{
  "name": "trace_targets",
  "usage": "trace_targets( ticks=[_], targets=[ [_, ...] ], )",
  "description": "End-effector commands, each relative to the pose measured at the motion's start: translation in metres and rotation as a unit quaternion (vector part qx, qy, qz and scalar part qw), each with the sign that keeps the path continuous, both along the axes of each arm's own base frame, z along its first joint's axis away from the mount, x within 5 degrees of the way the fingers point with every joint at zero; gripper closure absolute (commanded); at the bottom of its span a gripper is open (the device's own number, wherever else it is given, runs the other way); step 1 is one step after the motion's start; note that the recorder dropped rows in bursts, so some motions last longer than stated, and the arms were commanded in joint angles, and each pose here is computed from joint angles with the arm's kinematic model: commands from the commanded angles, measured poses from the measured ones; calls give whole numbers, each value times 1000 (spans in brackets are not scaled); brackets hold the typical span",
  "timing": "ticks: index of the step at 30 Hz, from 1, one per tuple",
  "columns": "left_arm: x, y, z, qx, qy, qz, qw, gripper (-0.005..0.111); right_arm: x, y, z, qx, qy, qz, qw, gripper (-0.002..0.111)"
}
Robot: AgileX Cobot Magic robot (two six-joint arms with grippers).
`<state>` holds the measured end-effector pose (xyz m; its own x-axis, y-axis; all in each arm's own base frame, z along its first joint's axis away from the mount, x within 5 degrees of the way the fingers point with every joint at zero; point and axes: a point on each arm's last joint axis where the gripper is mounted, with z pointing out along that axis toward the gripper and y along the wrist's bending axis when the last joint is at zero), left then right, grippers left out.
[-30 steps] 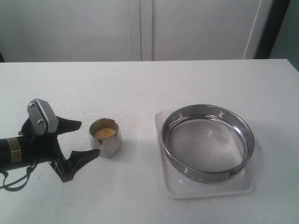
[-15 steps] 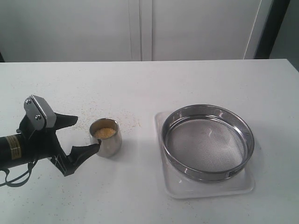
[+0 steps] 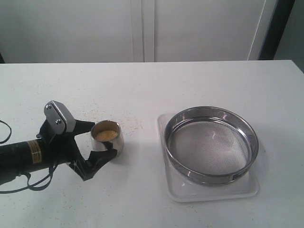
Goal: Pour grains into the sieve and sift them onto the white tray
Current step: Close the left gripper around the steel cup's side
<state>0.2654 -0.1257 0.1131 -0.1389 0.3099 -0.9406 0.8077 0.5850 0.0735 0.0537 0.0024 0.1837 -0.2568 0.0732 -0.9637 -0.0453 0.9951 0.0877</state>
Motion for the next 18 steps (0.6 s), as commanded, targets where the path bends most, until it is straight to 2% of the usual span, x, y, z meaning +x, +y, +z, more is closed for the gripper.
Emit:
trace_targets(
  ticks=[1, 18],
  targets=[
    [10, -4, -6, -12, 10, 27, 999, 4, 0, 0, -1, 2, -4, 2, 1000, 108],
    [33, -12, -27, -25, 26, 26, 999, 4, 0, 0, -1, 3, -4, 2, 1000, 108]
  ],
)
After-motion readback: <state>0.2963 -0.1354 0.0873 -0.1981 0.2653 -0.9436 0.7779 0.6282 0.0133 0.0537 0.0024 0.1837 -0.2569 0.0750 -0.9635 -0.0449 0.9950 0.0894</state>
